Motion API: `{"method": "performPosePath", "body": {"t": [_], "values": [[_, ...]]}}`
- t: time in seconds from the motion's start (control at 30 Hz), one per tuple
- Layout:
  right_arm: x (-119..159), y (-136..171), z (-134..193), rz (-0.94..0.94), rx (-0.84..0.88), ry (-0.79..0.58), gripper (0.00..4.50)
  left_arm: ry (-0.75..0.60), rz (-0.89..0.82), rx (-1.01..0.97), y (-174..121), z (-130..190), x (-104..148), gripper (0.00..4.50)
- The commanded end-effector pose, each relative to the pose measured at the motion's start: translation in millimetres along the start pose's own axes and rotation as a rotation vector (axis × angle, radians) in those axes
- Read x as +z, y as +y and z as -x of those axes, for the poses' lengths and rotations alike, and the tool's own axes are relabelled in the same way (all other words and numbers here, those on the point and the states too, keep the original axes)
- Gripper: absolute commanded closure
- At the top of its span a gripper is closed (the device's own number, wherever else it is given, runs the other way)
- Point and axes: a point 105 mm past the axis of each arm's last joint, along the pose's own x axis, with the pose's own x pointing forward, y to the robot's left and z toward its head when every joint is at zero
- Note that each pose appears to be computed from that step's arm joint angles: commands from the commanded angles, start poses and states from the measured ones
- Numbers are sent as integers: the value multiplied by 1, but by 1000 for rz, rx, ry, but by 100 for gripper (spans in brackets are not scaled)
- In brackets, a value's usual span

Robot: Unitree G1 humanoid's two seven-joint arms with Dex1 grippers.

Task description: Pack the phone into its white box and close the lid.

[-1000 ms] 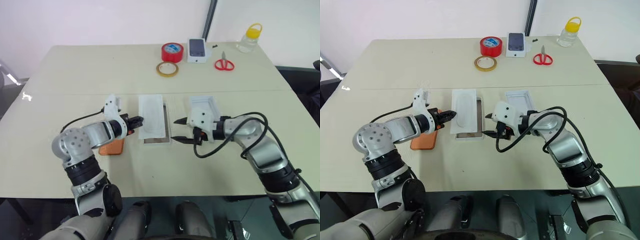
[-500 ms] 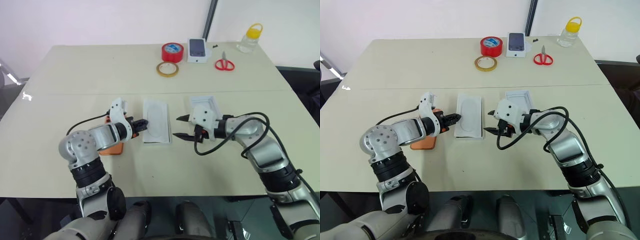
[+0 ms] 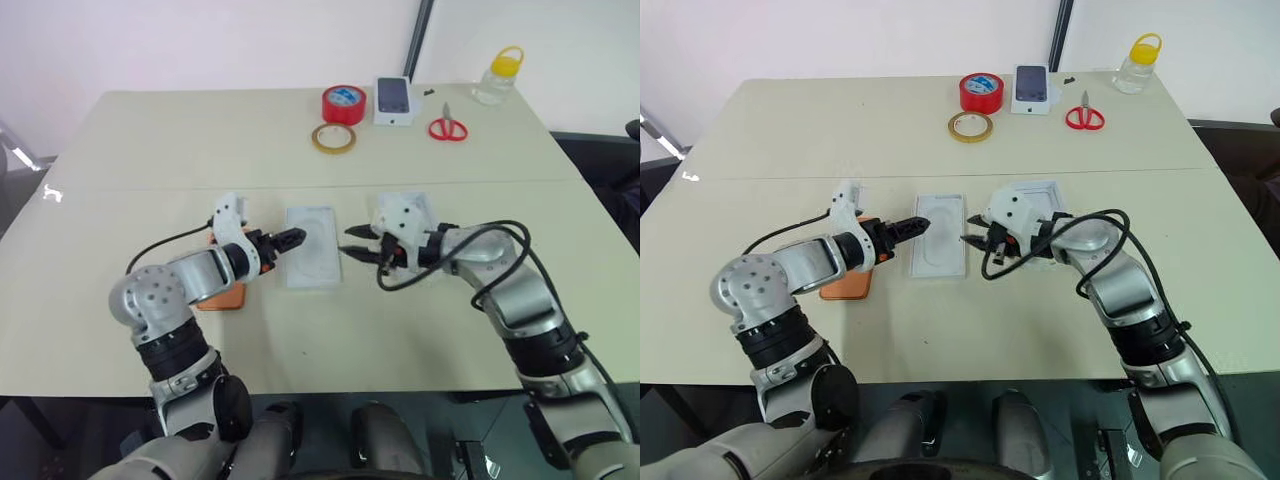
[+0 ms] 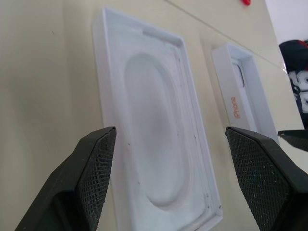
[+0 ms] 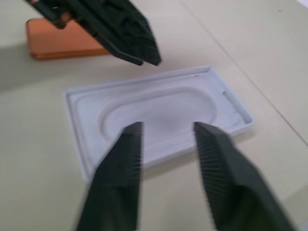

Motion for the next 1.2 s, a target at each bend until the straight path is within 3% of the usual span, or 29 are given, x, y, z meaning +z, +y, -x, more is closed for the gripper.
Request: {"method": "performPosePath", "body": {"t": [0.03,0.27,0.4,0.9,0.97,1.1,1.2], "values": [[7,-6,-10,-38,-39,-9,447,-106,-137,28,8,16,23,71],[2,-5,-52,-52,-86,73,447,-155,-515,147,52,48,36,71],[-8,-4,-75,-39,-108,130,447,-135,-625,153,66,58,33,71],[-26,-18,-108,29,-199,208,447,-139,-624,137,67,64,14,71],[-22,-18,-107,47,-196,192,447,-137,-618,136,67,65,12,71],[16,-12,-98,29,-145,32,447,-182,-506,222,84,77,24,71],[28,-7,-95,-21,-116,-4,447,-207,-442,261,92,83,31,71]]}}
